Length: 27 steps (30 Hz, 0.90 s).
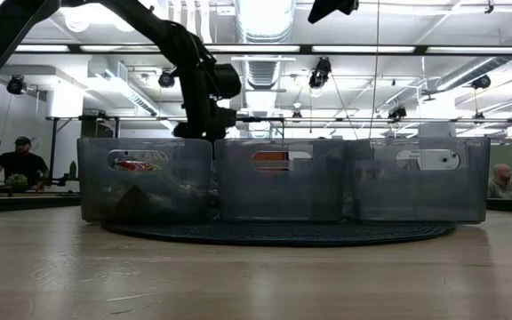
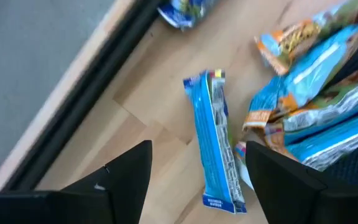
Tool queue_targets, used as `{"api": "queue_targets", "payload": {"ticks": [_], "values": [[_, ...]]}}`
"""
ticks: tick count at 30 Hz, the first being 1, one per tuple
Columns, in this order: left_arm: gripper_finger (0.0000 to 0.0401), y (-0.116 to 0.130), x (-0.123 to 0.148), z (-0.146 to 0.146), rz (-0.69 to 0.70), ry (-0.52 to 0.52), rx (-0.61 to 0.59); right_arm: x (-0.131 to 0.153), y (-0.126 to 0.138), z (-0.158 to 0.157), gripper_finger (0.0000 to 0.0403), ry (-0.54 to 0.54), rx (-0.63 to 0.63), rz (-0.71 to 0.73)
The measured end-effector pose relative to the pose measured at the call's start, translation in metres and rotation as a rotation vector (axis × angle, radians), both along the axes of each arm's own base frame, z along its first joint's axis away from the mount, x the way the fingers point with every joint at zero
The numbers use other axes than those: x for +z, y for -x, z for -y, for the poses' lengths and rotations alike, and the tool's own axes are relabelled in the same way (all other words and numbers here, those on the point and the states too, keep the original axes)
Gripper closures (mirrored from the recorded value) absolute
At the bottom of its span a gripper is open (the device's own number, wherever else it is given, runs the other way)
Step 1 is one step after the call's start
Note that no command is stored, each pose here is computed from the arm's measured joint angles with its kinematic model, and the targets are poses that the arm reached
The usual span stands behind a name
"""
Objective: Pick and place Granola Bars by type
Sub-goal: Put the blue granola bar into the middle black bin
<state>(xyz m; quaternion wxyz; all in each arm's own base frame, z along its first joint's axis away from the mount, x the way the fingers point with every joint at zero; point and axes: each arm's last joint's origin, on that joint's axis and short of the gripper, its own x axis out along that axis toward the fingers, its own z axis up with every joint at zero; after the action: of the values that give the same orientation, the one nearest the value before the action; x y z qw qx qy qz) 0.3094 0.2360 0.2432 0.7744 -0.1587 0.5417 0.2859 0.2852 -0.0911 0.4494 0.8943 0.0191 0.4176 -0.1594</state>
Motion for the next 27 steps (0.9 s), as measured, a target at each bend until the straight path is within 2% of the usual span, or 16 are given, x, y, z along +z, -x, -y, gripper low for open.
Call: {"api": "queue_targets", "payload": {"ticks": [11,15,27], "values": [[0.016,0.008,-0.046,0.007,-0.007,0.032,0.056,0.001,0.0,0.0,0.0392,-0.002,-0.004,0.004],[0.016,0.008,-0.053,0.009,0.025,0.073,0.033,0.001,0.0,0.0,0.0392,-0.002,-0.003,0.004],[0.016,0.008,-0.062,0.009,0.053,0.067,0.038,0.001,0.0,0.0,0.0392,-0.004,-0.006,0.006]]}}
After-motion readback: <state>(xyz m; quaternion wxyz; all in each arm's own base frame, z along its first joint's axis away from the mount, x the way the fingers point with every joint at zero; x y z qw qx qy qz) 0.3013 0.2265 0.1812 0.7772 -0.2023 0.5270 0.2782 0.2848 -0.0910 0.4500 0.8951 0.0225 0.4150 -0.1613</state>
